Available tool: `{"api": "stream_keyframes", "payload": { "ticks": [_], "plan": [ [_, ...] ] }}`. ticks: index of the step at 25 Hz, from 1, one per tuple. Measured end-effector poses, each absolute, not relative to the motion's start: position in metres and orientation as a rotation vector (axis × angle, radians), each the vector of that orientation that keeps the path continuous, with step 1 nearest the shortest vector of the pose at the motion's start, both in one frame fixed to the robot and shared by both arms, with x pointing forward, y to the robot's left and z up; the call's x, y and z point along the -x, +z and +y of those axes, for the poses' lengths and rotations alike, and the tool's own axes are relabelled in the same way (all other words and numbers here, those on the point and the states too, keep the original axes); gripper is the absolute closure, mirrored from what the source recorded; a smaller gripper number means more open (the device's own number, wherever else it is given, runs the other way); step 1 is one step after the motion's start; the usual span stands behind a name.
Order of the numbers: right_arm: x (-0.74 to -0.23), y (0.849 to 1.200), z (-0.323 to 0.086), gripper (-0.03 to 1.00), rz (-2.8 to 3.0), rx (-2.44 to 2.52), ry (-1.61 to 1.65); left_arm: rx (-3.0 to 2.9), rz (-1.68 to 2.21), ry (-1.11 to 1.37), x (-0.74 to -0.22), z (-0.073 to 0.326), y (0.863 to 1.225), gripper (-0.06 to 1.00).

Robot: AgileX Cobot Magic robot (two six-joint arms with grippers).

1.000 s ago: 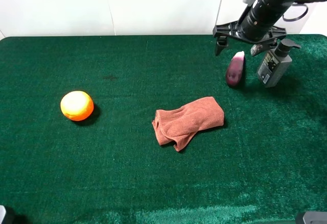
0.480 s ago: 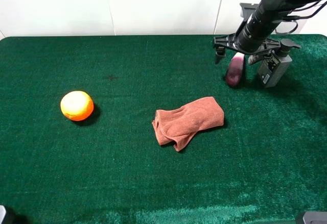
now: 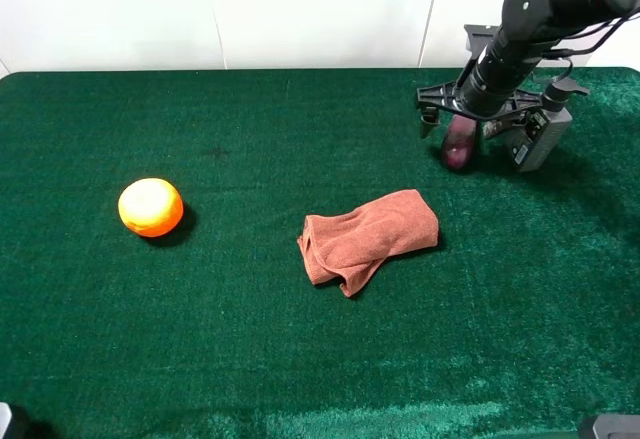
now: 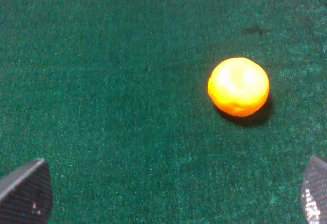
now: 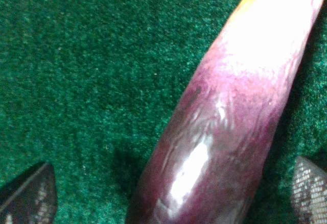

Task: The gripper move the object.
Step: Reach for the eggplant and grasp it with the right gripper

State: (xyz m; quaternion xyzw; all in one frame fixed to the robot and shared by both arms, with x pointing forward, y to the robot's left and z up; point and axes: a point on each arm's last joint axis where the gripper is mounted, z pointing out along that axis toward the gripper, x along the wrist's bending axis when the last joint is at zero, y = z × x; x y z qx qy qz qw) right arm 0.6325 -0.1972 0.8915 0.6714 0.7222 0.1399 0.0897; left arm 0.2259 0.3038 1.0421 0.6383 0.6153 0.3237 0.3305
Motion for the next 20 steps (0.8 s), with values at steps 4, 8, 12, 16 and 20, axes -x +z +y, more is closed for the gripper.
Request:
{"api": "stream_keyframes", "payload": {
  "ticks": [4, 8, 12, 16, 20],
  "plan": [
    [-0.633, 0.884, -0.197, 0.27, 2.156, -2.005, 0.397, -1.669, 1.609, 0.846, -0.226, 0.304, 1.042, -0.05],
    [-0.632, 0.879, -0.197, 0.3, 2.161, -2.012, 0.382, -1.669, 1.609, 0.846, -0.226, 0.304, 1.042, -0.05],
    [-0.632, 0.879, -0.197, 0.44, 2.161, -2.012, 0.382, -1.669, 1.609, 0.846, -0.226, 0.304, 1.042, -0.05],
    [-0.632, 0.879, -0.197, 0.58, 2.161, -2.013, 0.382, -1.669, 1.609, 0.846, -0.226, 0.304, 1.042, -0.05],
    [-0.632, 0.879, -0.197, 0.58, 2.161, -2.013, 0.382, -1.669, 1.609, 0.846, -0.226, 0.304, 1.042, -0.05]
  ]
}}
